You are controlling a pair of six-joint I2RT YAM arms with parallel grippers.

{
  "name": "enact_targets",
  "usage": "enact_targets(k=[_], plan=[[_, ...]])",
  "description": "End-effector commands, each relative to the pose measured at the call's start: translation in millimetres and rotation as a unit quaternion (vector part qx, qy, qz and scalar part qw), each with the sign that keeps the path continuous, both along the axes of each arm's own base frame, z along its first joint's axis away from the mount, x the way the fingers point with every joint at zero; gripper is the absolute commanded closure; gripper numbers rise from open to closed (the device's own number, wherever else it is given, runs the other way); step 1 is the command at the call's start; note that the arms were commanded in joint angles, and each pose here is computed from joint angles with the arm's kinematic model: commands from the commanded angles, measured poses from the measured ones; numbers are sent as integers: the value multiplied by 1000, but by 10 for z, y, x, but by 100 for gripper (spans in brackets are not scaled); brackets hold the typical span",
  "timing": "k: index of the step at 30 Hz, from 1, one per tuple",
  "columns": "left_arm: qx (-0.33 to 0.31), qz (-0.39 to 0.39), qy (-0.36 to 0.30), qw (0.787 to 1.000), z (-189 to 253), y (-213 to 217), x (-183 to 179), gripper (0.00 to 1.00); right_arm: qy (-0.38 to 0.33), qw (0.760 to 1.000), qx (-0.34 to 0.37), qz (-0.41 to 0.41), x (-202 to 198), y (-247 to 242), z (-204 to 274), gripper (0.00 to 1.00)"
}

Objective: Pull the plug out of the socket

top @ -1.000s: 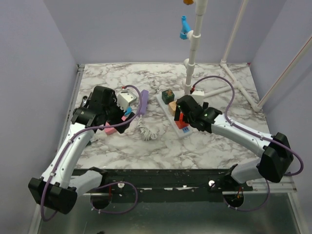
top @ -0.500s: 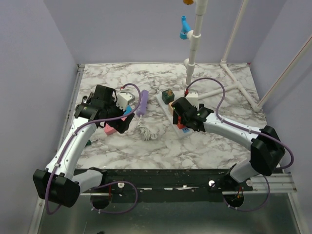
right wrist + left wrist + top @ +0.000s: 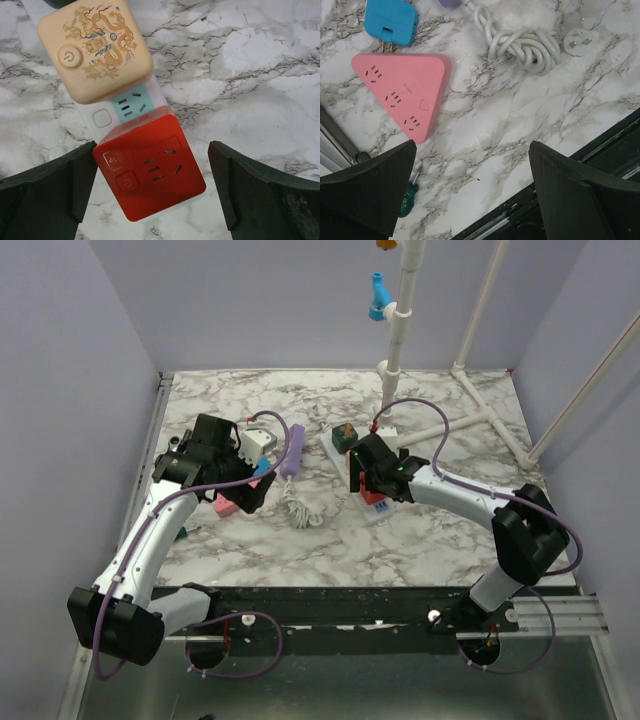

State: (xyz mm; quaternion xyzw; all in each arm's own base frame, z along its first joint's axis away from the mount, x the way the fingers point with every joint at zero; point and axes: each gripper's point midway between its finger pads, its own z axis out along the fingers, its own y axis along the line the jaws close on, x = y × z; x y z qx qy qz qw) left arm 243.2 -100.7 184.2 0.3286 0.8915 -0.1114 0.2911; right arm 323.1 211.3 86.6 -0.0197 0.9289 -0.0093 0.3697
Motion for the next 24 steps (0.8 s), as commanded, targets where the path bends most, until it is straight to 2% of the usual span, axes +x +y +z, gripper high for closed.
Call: enact_targets(k=[1,9,14,16,18,19,21,24], plan=[[-13,1,-7,1000,46,-18,-15,2,15,999,27,37,21,179,-112,0],[-17,23,-16,999,91,6,-9,1,55,994,67,63,-146,332,-184,32],[-20,24,-19,999,86,4,-18,2,81,995,40,49,-267,182,-345,45],[-21,26,-18,999,87,1,-22,2,96,994,37,42,-306,168,-425,59],[-26,31,-21,999,101,-1,-22,1,104,992,56,48,-330,248,-413,72],[-31,35,-24,999,120,-8,-21,1,107,990,75,58,-336,333,-351,81],[-49,48,-27,997,175,-19,5,2,103,985,121,67,-313,519,-121,93],[-84,74,-15,994,263,-51,38,2,87,974,196,73,-277,762,335,95]])
